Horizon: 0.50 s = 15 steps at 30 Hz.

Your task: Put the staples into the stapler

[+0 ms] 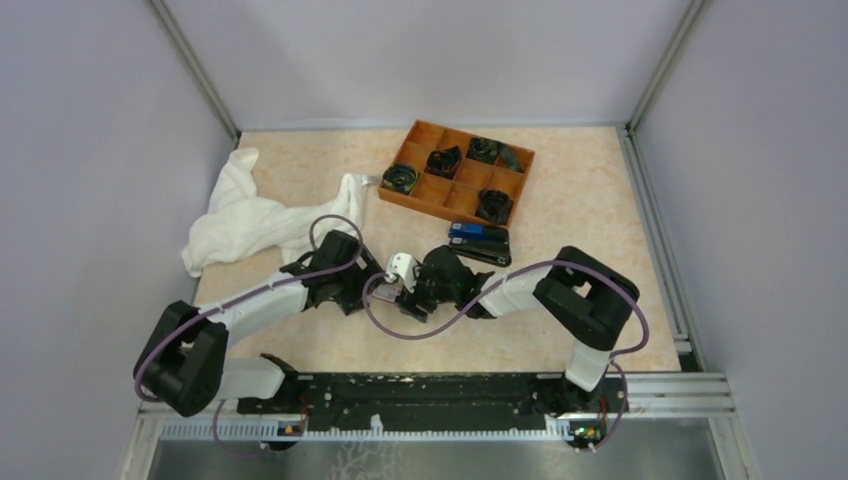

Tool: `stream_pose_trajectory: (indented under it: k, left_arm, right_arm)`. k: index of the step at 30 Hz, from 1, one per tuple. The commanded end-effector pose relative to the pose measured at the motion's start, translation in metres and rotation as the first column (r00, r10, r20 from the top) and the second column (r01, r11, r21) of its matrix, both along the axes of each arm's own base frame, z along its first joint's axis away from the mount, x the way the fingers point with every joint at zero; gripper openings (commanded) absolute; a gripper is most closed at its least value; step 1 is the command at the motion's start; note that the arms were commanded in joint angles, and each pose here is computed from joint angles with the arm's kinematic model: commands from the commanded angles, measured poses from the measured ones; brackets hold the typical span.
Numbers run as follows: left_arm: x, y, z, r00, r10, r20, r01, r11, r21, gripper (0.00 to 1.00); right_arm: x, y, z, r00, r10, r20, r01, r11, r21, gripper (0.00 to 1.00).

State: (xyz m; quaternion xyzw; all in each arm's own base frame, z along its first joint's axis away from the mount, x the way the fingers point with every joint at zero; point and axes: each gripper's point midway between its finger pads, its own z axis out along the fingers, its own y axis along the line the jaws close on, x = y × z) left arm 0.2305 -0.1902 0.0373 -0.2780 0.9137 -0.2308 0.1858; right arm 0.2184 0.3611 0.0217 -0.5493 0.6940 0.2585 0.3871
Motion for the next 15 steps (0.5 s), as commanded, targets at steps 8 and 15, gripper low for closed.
stream_pose_trajectory:
  k: [8,15]
  left_arm:
    - [-0.008,0.007,-0.017,0.992,0.054,-0.115,-0.041,0.993,0.113,0.89]
    - [-0.011,0.012,-0.020,0.981,0.090,-0.172,-0.058,0.981,0.184,0.86]
  right_arm:
    - [-0.009,0.008,-0.014,0.999,0.046,0.026,-0.046,0.999,-0.025,0.56]
    - [-0.012,0.015,-0.011,0.999,0.024,0.043,-0.024,1.000,0.005,0.50]
